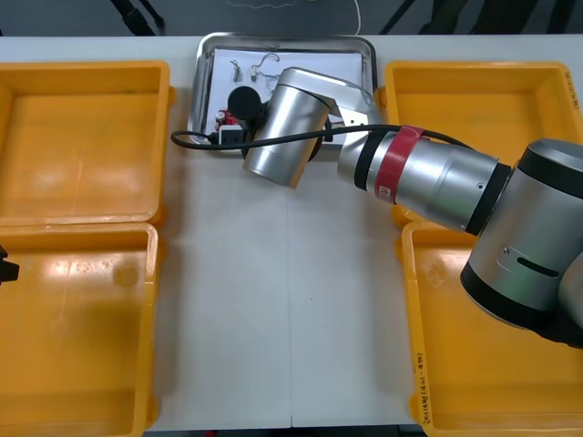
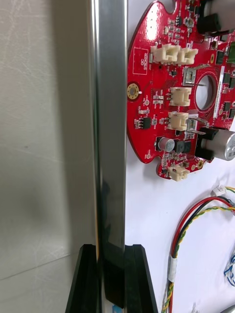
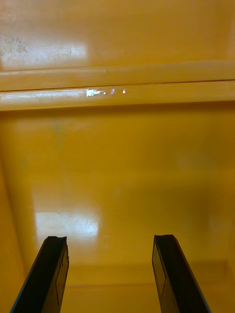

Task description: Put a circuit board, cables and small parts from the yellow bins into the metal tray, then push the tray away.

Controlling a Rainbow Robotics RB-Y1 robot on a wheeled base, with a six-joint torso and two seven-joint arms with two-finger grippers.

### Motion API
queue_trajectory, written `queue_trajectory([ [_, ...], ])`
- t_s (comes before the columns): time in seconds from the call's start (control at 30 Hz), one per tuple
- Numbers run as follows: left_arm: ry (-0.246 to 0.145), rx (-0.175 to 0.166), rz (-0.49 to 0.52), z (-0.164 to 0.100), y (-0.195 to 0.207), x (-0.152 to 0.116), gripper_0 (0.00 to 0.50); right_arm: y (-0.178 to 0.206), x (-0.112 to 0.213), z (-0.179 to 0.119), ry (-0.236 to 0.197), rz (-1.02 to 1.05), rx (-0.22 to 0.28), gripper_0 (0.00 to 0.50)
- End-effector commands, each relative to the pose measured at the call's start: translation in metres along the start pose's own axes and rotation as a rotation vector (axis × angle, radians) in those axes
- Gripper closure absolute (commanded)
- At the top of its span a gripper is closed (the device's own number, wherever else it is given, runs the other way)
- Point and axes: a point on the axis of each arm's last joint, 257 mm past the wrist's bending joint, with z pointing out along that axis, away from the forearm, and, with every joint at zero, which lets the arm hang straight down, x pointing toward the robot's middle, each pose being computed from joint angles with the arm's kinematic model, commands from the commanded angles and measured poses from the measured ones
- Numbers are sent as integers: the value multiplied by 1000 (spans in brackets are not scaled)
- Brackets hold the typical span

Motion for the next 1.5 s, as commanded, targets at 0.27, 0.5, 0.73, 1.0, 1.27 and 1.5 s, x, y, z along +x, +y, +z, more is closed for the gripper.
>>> queue_trajectory([
  [0.27, -41, 9, 27, -5, -10, -12, 0, -40, -37, -23, -68, -60, 76, 500],
  [0.5, -41, 9, 27, -5, -10, -12, 0, -41, -37, -23, -67, -79, 78, 137],
  [0.73, -41, 9, 27, -5, -10, -12, 0, -40, -35, -24, -57, -98, 74, 16],
  [1.0, -41, 9, 27, -5, -10, -12, 0, -40, -38, -39, -47, -96, 48, 0],
  [1.27, -41, 9, 27, -5, -10, -12, 0, -38, -40, -58, -55, -70, -6, 0],
  [1.5, -41, 9, 27, -5, -10, -12, 0, -29, -35, -80, -55, -33, -83, 0],
])
